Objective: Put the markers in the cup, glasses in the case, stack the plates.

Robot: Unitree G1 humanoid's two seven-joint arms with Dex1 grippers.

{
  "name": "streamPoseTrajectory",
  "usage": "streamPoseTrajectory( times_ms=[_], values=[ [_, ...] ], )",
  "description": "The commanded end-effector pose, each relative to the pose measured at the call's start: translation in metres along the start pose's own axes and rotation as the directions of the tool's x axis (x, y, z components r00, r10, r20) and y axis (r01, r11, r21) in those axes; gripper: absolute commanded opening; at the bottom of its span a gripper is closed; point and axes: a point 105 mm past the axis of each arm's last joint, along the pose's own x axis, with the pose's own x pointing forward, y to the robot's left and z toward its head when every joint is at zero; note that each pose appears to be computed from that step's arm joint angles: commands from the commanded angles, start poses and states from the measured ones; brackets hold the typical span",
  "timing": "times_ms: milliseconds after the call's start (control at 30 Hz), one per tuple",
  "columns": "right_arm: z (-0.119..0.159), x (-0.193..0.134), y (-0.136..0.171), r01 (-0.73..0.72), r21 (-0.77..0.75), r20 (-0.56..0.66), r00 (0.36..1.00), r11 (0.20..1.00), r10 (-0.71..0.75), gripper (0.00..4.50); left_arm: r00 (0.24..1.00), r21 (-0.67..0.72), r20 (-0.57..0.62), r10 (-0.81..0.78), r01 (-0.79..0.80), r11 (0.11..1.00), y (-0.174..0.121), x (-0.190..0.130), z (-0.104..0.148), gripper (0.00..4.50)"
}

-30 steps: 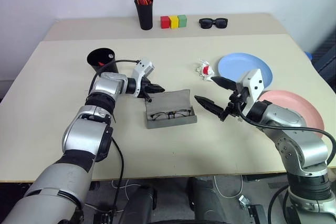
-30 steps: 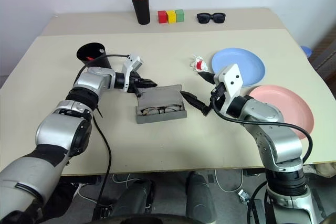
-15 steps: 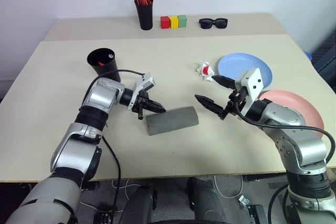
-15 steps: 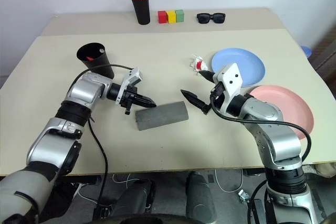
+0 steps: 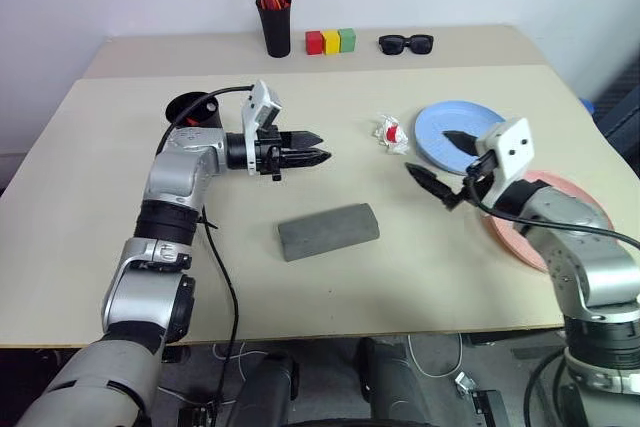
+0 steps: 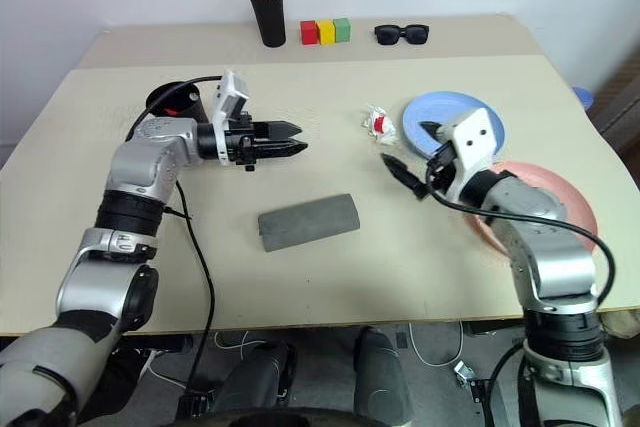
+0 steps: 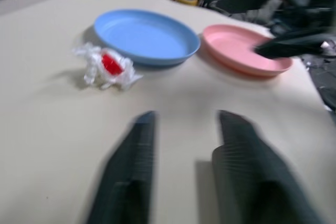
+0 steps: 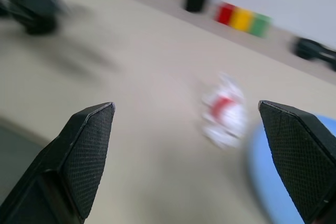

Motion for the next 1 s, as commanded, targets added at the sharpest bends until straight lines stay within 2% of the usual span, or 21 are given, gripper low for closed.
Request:
streamPoseTrajectory(
  times_ms=[33, 200, 433, 533, 600, 767, 867, 1000],
  values=[
    [-0.008, -0.017, -0.021, 0.09, 0.01, -0.065, 0.994, 0.996, -0.089, 4.5, 0.995, 0.044, 0.068, -0.067, 0.064, 0.997, -0.012, -0.014, 0.021, 4.46],
    [-0.033, -0.043, -0.03, 0.174, 0.057, -0.22, 0.963, 0.983, -0.157, 4.5, 0.987, 0.04, 0.119, -0.104, 0.1, 0.994, -0.019, -0.031, 0.029, 4.46],
    [-0.07, -0.07, -0.021, 0.206, 0.086, -0.422, 0.894, 0.975, -0.151, 4.5, 0.979, 0.04, 0.143, -0.145, 0.141, 0.989, -0.027, -0.046, 0.025, 4.46],
    [-0.082, -0.073, -0.015, 0.185, 0.062, -0.488, 0.863, 0.981, -0.132, 3.64, 0.98, 0.061, 0.132, -0.148, 0.141, 0.988, -0.028, -0.045, 0.023, 4.5],
    [-0.088, -0.074, -0.017, 0.204, 0.064, -0.511, 0.847, 0.977, -0.143, 2.7, 0.98, 0.067, 0.129, -0.149, 0.141, 0.988, -0.029, -0.044, 0.022, 4.5],
    [-0.087, -0.078, -0.029, 0.234, 0.044, -0.531, 0.829, 0.971, -0.175, 0.02, 0.981, 0.071, 0.134, -0.14, 0.131, 0.989, -0.03, -0.045, 0.022, 4.5],
    [-0.081, -0.083, -0.039, 0.246, 0.023, -0.533, 0.823, 0.969, -0.196, 0.02, 0.982, 0.071, 0.135, -0.131, 0.122, 0.99, -0.029, -0.046, 0.021, 4.5],
    [-0.058, -0.083, -0.064, 0.284, -0.036, -0.5, 0.825, 0.958, -0.263, 0.02, 0.981, 0.073, 0.156, -0.114, 0.104, 0.992, -0.028, -0.047, 0.022, 4.5]
  ],
)
